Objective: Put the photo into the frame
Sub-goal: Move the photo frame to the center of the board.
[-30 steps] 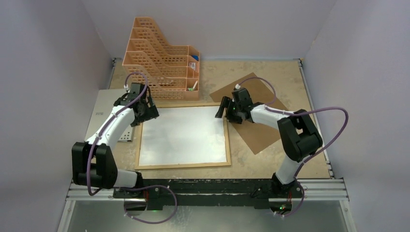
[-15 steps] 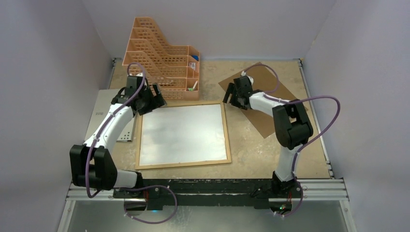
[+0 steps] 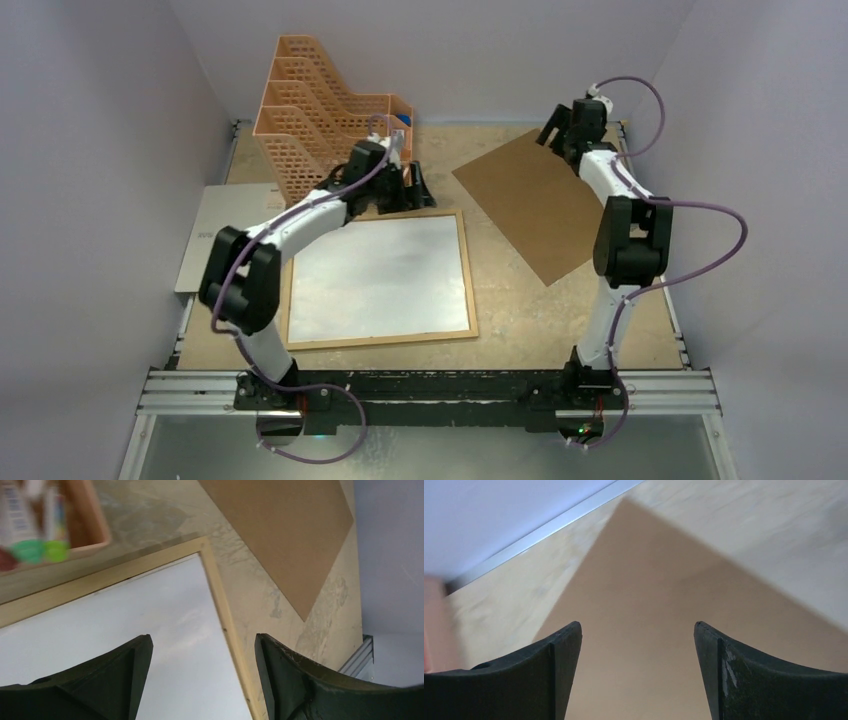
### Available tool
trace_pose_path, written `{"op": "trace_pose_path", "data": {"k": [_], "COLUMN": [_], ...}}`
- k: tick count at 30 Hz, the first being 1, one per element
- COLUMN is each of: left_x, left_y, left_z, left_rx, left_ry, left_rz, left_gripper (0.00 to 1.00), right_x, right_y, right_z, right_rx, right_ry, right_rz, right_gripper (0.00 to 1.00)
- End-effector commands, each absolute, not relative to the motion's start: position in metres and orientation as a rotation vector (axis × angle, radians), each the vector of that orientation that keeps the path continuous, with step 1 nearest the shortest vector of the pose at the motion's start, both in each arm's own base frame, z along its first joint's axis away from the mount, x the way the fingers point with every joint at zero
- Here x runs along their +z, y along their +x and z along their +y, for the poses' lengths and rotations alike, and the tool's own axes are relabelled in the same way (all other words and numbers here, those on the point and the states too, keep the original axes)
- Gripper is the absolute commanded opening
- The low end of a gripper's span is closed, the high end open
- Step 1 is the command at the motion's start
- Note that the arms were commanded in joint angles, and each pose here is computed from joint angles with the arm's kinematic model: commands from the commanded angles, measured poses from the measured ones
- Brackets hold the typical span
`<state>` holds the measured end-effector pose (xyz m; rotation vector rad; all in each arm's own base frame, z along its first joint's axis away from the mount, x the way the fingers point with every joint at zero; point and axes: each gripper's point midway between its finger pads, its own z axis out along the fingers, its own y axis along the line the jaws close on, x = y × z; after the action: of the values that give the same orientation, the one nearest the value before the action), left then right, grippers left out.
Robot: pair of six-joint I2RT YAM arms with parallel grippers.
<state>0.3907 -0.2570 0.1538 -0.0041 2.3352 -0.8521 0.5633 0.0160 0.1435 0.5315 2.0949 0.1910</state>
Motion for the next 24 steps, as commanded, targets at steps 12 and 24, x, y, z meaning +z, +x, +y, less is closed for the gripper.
{"op": "trace_pose_path", "data": {"k": [12, 24], "left_x": [0.11, 0.054], "left_y": [0.371, 0.365], "left_z": [-0.45, -0.448], "left_rx": [-1.127, -1.042], "left_ry": [0.415, 0.188], "left_rz": [2.391, 2.657], "left_gripper": [0.74, 0.72], "right_x": [0.039, 0.0], "right_y": [0.579, 0.502], "right_z": [-0.135, -0.1], "right_rx": [-0.034, 0.152], "right_ry": [0.623, 0.746], "right_rz": [2.291, 2.537], "right_gripper": [0.85, 0.84]}}
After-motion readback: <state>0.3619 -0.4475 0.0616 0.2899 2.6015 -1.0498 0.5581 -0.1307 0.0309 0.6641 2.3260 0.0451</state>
